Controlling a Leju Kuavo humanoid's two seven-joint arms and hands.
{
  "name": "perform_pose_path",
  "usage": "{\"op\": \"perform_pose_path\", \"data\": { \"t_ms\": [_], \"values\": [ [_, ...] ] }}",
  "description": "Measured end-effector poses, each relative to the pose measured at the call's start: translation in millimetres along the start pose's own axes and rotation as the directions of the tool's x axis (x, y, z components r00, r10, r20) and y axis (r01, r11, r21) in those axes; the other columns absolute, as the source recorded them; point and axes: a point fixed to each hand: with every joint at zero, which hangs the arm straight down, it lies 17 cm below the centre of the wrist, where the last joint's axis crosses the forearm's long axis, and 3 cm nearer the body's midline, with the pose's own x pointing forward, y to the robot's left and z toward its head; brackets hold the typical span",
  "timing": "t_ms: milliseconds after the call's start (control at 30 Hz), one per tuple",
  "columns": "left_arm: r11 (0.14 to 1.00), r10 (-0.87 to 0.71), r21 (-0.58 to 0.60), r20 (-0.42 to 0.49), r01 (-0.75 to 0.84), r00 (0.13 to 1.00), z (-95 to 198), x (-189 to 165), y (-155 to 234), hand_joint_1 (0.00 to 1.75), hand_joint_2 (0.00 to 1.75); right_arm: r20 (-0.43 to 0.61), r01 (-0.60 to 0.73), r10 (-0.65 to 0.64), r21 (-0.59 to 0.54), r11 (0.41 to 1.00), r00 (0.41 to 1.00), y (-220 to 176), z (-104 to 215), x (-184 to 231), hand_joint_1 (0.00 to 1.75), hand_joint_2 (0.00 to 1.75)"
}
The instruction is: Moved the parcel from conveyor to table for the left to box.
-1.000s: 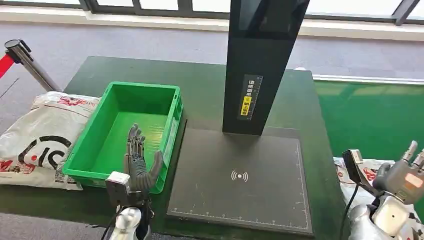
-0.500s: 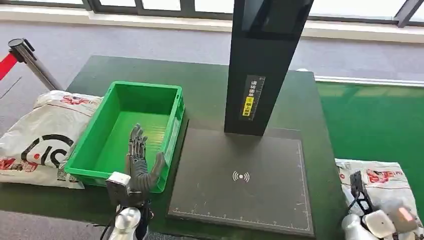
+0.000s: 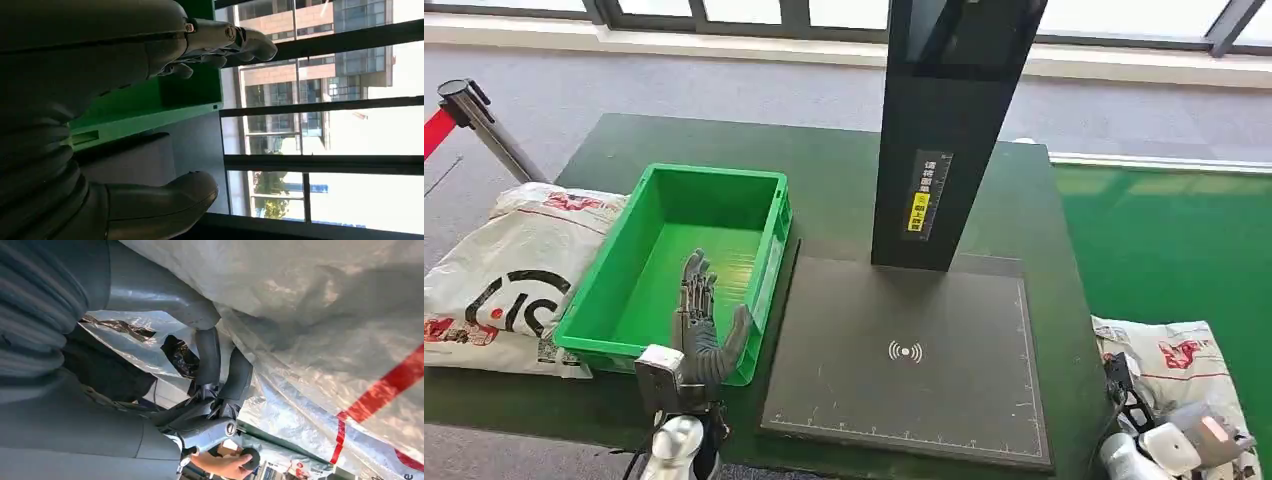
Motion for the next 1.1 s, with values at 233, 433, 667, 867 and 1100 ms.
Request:
{"op": "perform_pose_path", "data": {
  "t_ms": [233,433,667,867,1100],
  "values": [
    [1.000,0.000,-0.010,0.000,0.000,1.000,1,0,-1,0.00,1.75,-0.002,-0.008,0.008,0.011,1.000,1.000,2,1,1,1.75,1.75],
    [1.000,-0.005,-0.021,-0.001,0.004,1.000,1,-1,-3,0.00,1.75,0.041,-0.027,0.025,0.054,0.998,0.999,6,1,11,1.75,1.75],
    [1.000,-0.009,-0.017,-0.005,0.009,1.000,2,-2,0,0.00,1.75,0.065,-0.019,0.016,0.042,0.999,0.998,2,-1,16,1.75,1.75],
    [1.000,-0.013,-0.016,-0.007,0.013,1.000,2,-3,1,0.00,1.75,0.069,-0.010,0.008,0.031,0.999,0.998,-3,-3,19,1.75,1.75],
    [1.000,-0.013,-0.015,-0.008,0.013,1.000,2,-3,1,0.00,1.75,0.071,-0.007,0.005,0.029,1.000,0.997,-4,-3,21,1.75,1.75]
  ]
}}
